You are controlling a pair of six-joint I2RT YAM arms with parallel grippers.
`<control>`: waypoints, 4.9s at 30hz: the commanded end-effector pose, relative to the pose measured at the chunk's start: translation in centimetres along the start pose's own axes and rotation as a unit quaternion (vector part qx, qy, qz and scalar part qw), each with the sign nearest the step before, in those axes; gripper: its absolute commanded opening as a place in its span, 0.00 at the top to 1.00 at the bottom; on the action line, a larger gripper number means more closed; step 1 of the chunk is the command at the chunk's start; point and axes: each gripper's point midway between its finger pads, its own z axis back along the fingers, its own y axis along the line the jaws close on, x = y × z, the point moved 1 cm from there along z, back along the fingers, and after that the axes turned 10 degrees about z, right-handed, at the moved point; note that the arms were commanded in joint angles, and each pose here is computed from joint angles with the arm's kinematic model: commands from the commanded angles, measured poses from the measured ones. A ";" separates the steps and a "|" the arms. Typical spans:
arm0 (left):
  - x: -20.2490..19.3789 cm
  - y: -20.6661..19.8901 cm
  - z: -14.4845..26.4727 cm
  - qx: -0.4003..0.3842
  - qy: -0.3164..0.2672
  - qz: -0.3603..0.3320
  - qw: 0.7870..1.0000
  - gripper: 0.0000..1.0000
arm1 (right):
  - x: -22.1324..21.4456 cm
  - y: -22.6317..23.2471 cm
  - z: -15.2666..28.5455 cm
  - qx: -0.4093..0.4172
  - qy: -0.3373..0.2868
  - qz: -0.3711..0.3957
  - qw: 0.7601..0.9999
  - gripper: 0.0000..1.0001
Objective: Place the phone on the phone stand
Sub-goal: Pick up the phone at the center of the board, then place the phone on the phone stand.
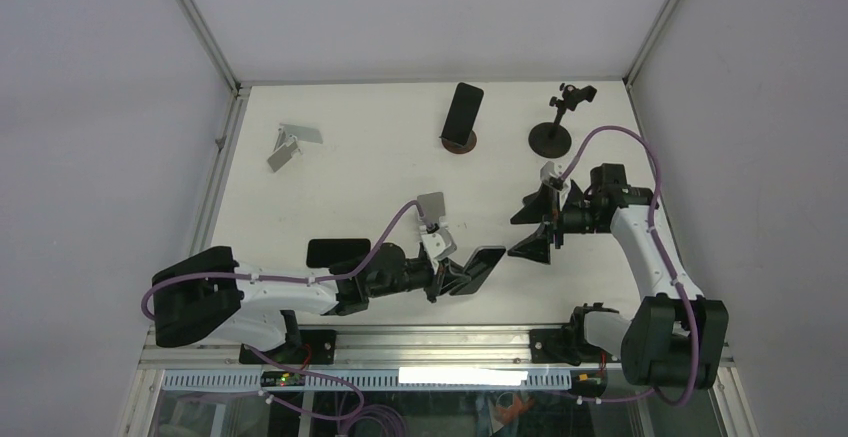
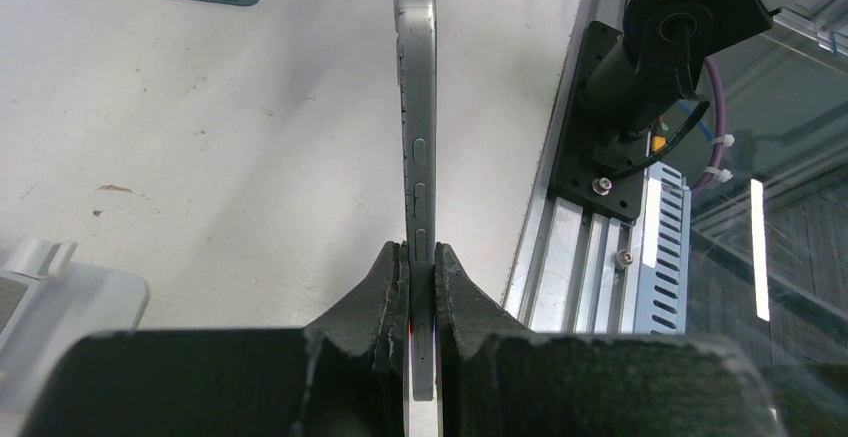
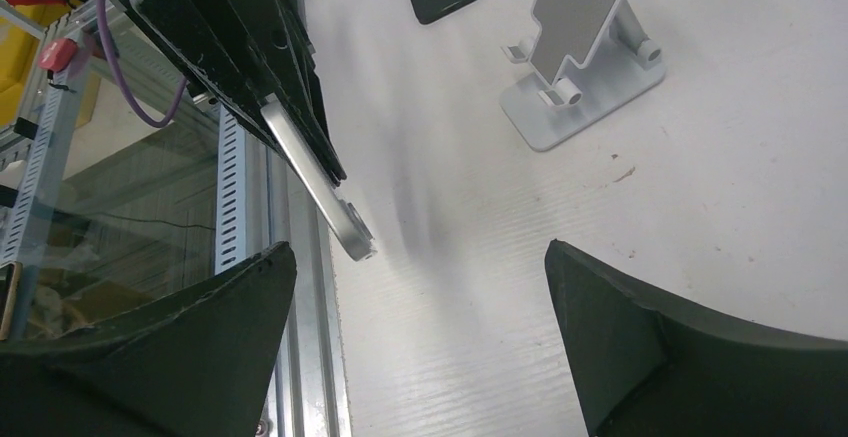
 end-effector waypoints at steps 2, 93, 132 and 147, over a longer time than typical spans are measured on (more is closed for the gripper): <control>2.9 -2.3 -0.7 -0.056 -0.052 -0.009 0.997 1.00 | 1.2 0.4 -0.4 0.013 -0.045 0.020 0.999 0.01; 10.2 9.3 6.8 0.244 -0.020 0.062 0.968 0.20 | 1.3 -0.9 -0.5 0.003 0.014 0.001 1.000 1.00; 11.8 12.0 10.1 0.279 0.020 0.120 0.952 0.20 | 7.8 -4.2 -4.4 0.094 0.090 0.103 0.986 1.00; 9.0 12.0 15.4 0.297 0.070 0.018 0.952 0.14 | 11.7 -7.0 -13.7 0.189 0.165 0.189 0.949 1.00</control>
